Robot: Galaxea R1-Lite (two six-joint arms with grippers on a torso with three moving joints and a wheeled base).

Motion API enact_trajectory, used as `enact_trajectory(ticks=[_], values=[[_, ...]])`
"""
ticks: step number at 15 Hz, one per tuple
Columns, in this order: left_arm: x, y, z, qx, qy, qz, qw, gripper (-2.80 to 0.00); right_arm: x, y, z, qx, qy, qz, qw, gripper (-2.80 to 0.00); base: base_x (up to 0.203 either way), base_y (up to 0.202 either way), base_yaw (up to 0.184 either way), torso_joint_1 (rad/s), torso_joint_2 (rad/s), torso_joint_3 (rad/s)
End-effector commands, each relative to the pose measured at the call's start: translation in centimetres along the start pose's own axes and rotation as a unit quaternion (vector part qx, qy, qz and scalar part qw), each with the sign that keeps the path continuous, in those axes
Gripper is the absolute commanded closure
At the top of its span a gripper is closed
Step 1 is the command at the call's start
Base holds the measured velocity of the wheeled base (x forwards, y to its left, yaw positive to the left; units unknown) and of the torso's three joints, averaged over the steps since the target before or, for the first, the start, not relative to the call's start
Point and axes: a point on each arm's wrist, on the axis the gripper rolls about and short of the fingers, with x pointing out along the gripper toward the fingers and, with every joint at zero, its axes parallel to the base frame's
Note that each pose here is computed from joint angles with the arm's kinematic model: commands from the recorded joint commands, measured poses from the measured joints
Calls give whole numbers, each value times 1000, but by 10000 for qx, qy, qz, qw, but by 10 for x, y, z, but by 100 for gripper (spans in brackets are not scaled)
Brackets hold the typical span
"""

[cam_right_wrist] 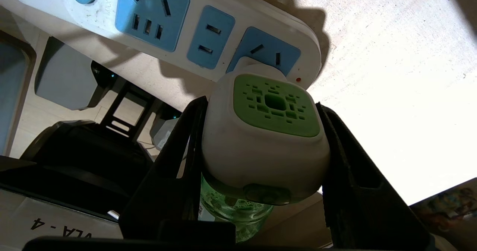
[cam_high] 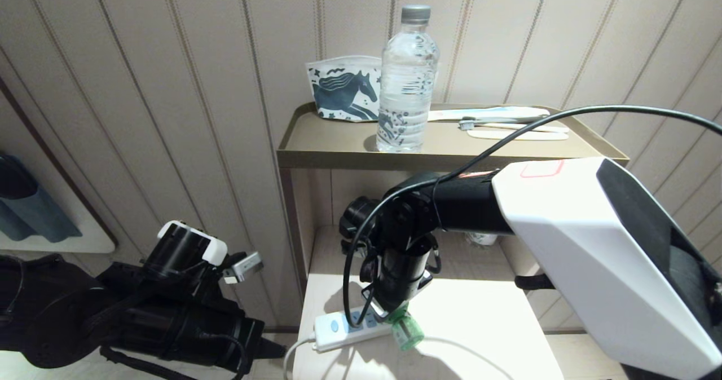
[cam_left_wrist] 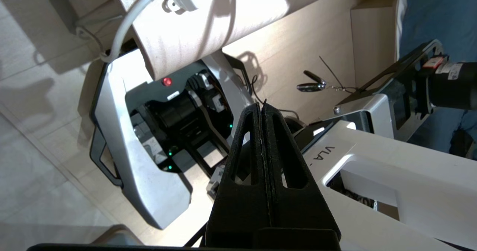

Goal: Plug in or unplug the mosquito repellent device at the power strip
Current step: Hold the socket with your left hand and unplug it with your right hand

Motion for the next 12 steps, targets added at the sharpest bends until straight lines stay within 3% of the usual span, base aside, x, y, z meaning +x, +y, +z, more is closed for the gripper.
enact_trajectory(ticks=[1, 7, 12], values=[[7, 1, 0, -31, 118, -16, 9999, 0, -3, 2, -1, -20, -5, 3, 10000, 0, 0, 0, 0, 0, 0, 0], [37, -2, 9, -27, 155, -135, 9998, 0, 0, 8, 0, -88, -14, 18, 10000, 0, 0, 0, 0, 0, 0, 0], [60, -3, 5, 24, 499, -126, 9987, 0, 1, 8, 0, -75, 1, 22, 10000, 0, 0, 0, 0, 0, 0, 0]])
